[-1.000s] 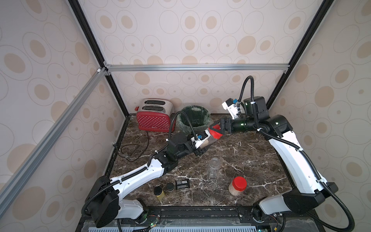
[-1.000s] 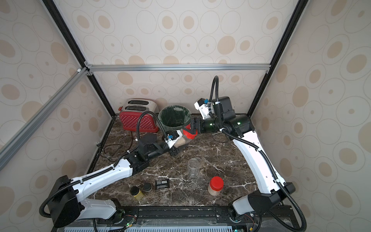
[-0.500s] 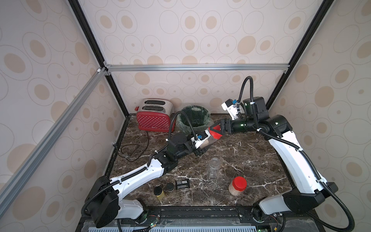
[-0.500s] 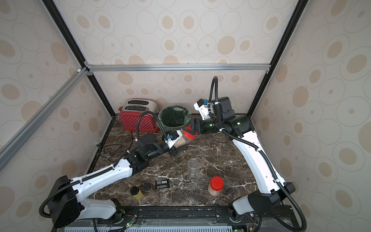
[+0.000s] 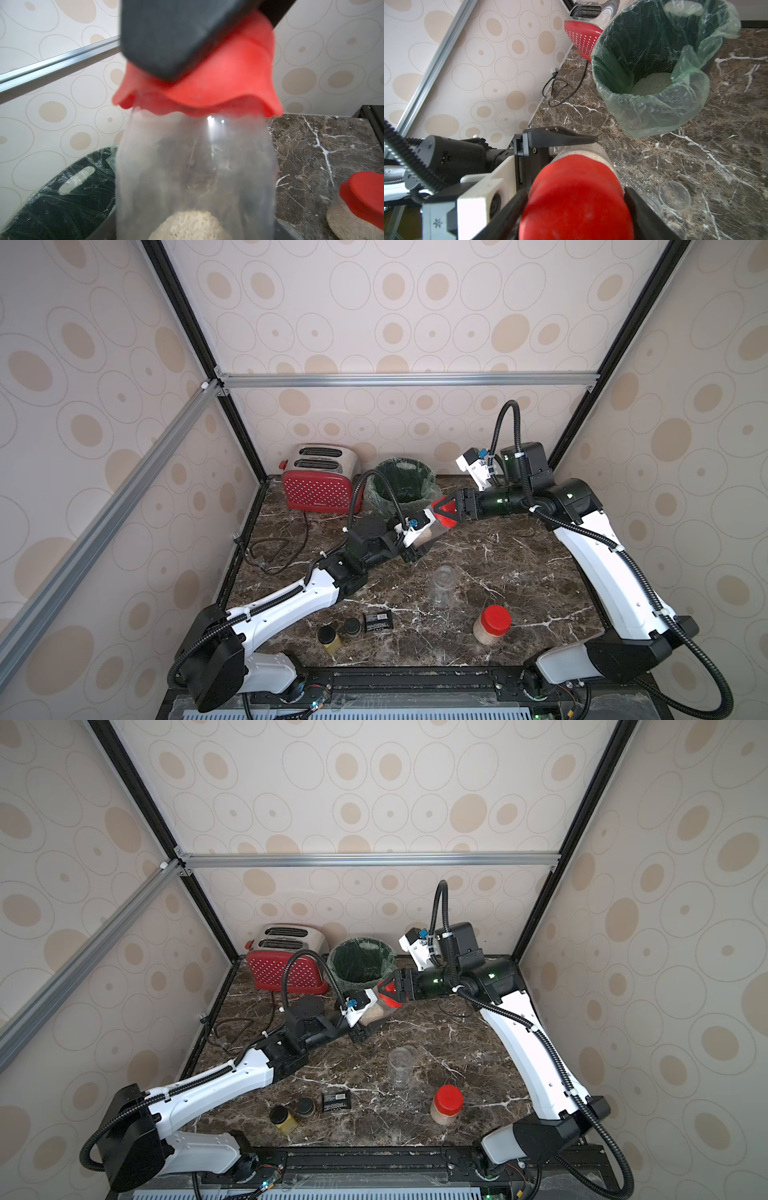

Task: Empty expired oatmeal from jars
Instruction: Unscrew the lid from the jar, then place the lid at the center of the board, then pour the expired oatmeal into the trash bin.

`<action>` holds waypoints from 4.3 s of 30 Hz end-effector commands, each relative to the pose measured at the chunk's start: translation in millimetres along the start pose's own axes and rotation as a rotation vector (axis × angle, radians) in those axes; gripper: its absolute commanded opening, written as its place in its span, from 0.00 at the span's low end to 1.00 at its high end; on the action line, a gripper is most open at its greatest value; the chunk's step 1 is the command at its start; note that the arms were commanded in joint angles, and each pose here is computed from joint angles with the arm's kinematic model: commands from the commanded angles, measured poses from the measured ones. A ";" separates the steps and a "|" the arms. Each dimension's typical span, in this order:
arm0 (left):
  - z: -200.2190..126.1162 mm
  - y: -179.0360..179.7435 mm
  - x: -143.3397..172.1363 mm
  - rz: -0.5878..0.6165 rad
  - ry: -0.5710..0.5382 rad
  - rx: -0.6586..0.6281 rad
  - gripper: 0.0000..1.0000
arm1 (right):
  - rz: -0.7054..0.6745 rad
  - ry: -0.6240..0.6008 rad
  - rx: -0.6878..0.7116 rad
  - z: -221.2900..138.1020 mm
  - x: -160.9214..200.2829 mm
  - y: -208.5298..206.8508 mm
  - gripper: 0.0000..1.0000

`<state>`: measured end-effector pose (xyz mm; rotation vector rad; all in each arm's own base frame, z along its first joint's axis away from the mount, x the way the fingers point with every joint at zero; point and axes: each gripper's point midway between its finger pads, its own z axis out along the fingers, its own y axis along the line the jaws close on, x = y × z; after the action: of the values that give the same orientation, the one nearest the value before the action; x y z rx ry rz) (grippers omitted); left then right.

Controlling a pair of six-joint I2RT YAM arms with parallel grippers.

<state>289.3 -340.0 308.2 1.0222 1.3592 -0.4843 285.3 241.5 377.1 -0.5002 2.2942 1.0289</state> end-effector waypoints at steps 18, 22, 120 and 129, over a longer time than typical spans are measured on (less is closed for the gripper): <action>-16.3 -1.4 -23.9 -0.056 -0.058 0.021 0.63 | -0.700 0.013 -0.383 -34.9 1.2 70.7 0.28; -18.6 -3.8 -18.6 -0.068 -0.049 0.024 0.63 | -0.767 -0.002 -0.408 -40.6 0.7 76.1 0.29; -3.7 5.1 -22.0 0.029 0.069 0.045 0.72 | -0.249 -0.110 -0.231 47.6 31.5 0.5 0.72; -8.4 13.8 -26.7 0.033 0.028 -0.017 0.99 | -0.148 -0.090 -0.207 49.0 21.5 -2.4 0.53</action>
<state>290.8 -338.8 309.7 1.0943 1.4552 -0.4576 283.8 272.7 319.7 -0.7147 2.0563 1.1716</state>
